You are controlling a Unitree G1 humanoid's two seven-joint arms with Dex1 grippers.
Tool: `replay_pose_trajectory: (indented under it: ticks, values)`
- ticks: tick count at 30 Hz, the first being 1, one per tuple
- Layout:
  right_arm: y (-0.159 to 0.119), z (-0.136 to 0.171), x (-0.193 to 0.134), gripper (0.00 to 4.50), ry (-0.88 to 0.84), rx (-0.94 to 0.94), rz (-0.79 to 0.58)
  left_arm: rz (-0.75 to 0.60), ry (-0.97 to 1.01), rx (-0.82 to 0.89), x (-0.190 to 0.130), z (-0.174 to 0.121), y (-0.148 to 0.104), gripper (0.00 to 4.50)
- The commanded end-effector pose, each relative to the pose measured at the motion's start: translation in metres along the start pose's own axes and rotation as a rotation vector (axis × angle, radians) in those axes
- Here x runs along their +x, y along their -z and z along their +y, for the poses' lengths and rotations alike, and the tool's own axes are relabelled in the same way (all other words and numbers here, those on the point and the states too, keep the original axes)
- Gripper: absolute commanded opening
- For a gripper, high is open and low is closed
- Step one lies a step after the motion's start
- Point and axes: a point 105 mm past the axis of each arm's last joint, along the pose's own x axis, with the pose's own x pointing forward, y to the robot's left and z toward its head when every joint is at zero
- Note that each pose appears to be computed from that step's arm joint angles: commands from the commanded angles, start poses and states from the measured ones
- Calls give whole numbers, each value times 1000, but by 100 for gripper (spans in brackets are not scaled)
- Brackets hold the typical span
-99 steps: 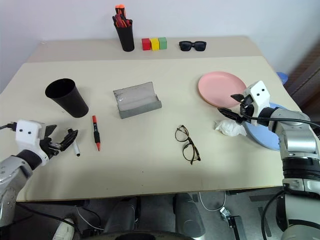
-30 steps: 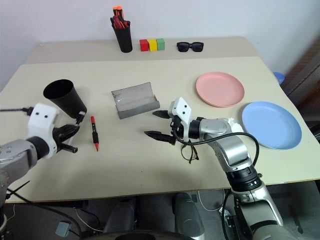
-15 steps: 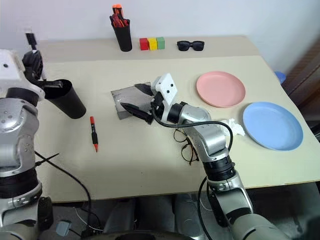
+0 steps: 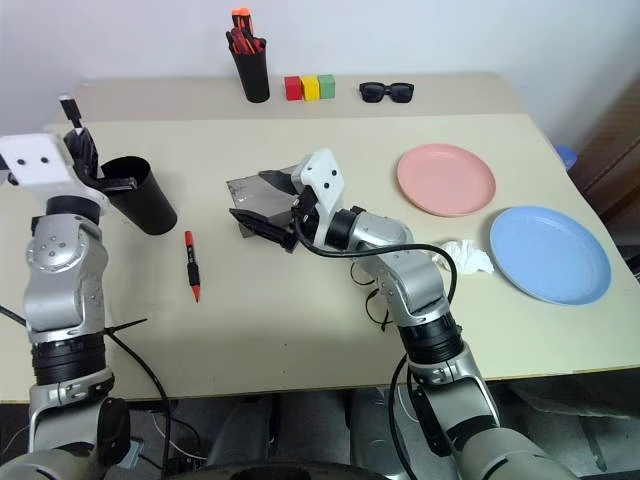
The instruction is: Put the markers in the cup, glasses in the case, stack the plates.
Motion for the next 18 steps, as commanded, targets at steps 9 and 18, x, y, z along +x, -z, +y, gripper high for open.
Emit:
replay_pose_trajectory:
  ticks: [9,18]
  values:
    - [-16,16,0,386,-64,0,-52,-40,-11,5,-4,-1,-5,41]
    - [-15,17,1,386,-70,0,-50,-38,-21,6,-4,-3,-4,206]
